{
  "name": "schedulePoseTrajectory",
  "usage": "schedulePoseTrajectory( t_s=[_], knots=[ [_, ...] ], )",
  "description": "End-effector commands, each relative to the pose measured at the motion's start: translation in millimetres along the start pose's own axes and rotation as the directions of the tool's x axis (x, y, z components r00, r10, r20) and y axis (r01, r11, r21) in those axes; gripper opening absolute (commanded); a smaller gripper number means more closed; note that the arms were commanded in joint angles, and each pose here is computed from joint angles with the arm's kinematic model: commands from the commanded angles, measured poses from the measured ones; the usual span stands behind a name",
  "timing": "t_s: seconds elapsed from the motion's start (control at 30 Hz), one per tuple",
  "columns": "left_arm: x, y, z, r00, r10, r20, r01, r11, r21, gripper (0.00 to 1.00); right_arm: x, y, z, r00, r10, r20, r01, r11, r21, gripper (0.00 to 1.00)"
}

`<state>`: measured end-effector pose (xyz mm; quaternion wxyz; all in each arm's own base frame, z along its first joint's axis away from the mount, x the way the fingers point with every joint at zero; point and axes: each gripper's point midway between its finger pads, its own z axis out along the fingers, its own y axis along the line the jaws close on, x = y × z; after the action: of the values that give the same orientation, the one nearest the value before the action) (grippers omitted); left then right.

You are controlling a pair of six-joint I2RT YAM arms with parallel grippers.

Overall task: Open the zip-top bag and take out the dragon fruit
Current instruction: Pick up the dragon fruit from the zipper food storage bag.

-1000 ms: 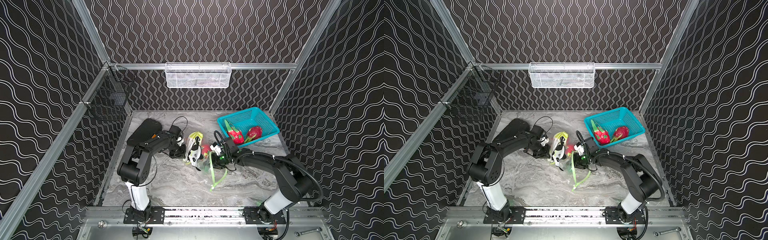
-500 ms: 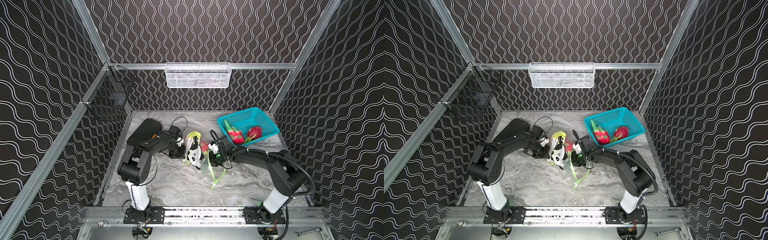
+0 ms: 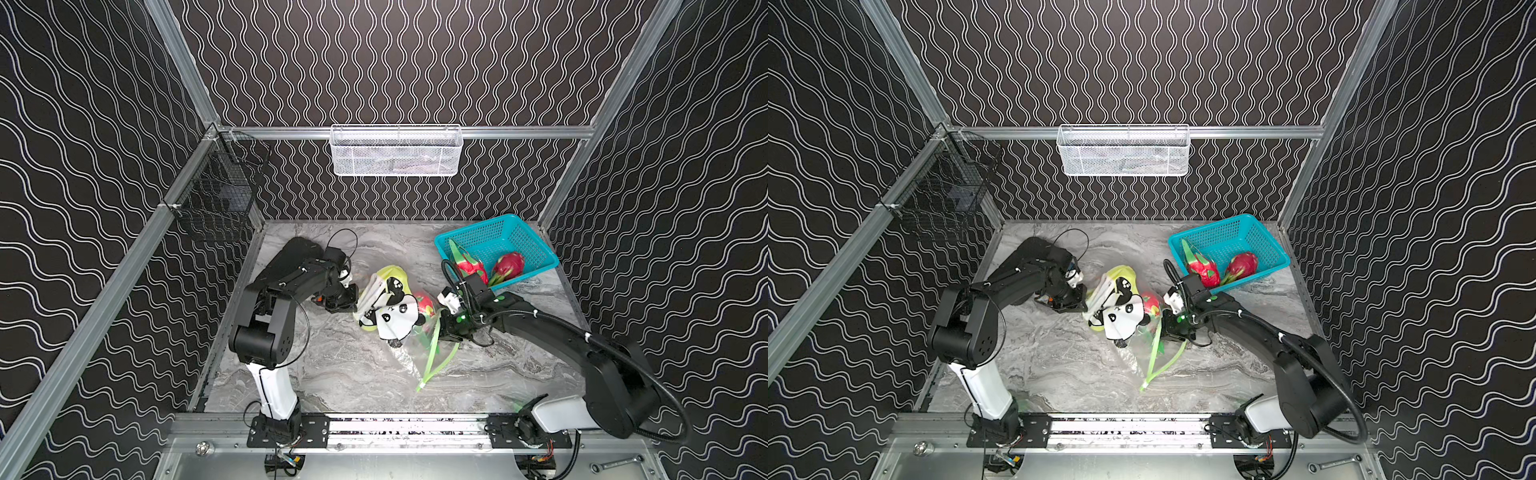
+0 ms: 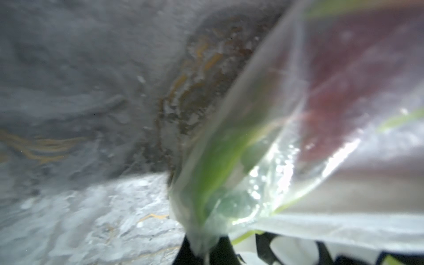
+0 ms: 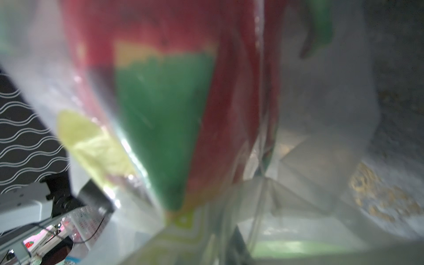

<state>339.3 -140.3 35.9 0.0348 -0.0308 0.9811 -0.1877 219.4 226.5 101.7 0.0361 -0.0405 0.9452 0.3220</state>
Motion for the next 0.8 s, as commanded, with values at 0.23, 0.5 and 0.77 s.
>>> schedulePoseTrajectory(
  t_s=[0.23, 0.5, 0.77],
  knots=[
    [3.2, 34.9, 6.0, 0.995, -0.101, 0.006, 0.101, 0.993, -0.054, 0.0, 48.4, 28.7, -63.6, 0.994, -0.034, -0.108, 0.008, 0.973, -0.232, 0.0],
    [-6.4, 46.2, -4.6, 0.987, -0.157, 0.035, 0.159, 0.986, -0.051, 0.0, 87.8, 63.9, -111.3, 0.99, -0.043, -0.135, -0.014, 0.918, -0.397, 0.0],
    [-15.1, 52.4, -14.8, 0.98, -0.189, 0.069, 0.193, 0.98, -0.057, 0.0, 123.5, 63.2, -133.8, 0.99, -0.008, -0.139, -0.046, 0.925, -0.378, 0.0]
  ],
)
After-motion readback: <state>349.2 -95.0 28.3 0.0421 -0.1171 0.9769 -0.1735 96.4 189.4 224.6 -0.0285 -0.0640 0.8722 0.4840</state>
